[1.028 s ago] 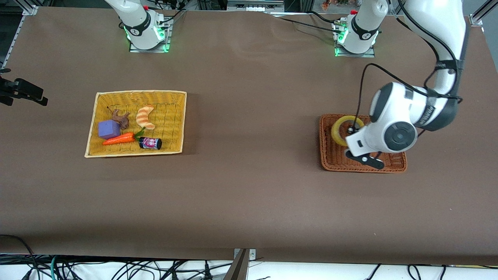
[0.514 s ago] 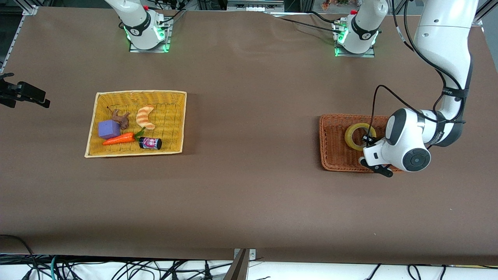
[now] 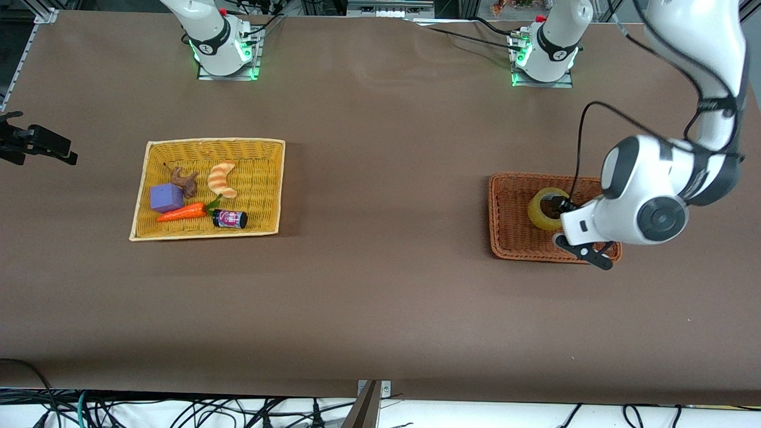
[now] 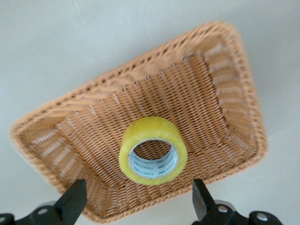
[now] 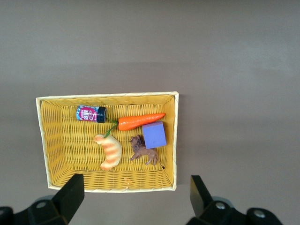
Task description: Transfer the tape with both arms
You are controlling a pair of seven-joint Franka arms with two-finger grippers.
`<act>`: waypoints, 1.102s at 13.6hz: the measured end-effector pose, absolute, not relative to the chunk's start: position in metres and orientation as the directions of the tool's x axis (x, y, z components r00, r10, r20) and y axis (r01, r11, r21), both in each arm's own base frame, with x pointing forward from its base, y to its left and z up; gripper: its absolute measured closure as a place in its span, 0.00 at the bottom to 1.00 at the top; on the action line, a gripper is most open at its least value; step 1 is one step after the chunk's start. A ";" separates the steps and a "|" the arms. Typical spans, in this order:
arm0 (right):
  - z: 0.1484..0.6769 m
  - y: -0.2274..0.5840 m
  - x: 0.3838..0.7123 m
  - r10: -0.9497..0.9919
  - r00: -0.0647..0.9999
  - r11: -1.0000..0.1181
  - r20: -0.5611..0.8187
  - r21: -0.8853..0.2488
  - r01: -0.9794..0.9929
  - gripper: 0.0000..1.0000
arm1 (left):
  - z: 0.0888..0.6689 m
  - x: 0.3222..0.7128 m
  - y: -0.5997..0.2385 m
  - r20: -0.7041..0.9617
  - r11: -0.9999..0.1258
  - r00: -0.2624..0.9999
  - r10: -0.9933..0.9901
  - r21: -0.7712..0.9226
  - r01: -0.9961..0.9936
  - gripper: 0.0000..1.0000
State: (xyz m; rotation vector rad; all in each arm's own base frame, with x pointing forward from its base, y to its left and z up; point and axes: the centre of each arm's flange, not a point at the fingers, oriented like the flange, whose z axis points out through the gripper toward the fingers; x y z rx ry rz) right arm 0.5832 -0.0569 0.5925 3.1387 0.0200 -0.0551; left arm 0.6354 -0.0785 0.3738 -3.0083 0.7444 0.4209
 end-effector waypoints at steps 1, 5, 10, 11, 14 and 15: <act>0.592 -0.057 0.583 0.013 0.999 -1.000 -0.035 0.002 0.013 0.00 | 0.409 0.632 -0.079 -0.214 -0.886 0.863 -0.458 0.029 -0.463 0.00; 0.592 -0.057 0.584 0.013 0.999 -1.000 -0.037 0.002 0.013 0.00 | 0.528 0.610 -0.069 -0.082 -0.894 0.892 -0.444 -0.034 -0.448 0.00; 0.591 -0.057 0.584 0.013 0.999 -1.000 -0.037 0.002 0.013 0.00 | 0.586 0.586 -0.018 0.003 -0.971 0.973 -0.230 -0.065 -0.229 0.00; 0.591 -0.057 0.584 0.013 0.999 -1.000 -0.037 0.002 0.013 0.00 | 0.584 0.580 -0.022 0.014 -0.983 0.984 -0.180 -0.042 -0.179 0.00; 0.591 -0.057 0.584 0.013 0.999 -1.000 -0.037 0.002 0.013 0.00 | 0.577 0.564 -0.034 0.012 -0.994 0.994 -0.107 -0.015 -0.107 0.00; 0.591 -0.057 0.584 0.013 0.999 -1.000 -0.037 0.002 0.013 0.00 | 0.577 0.561 -0.035 0.012 -0.994 0.994 -0.104 -0.015 -0.104 0.00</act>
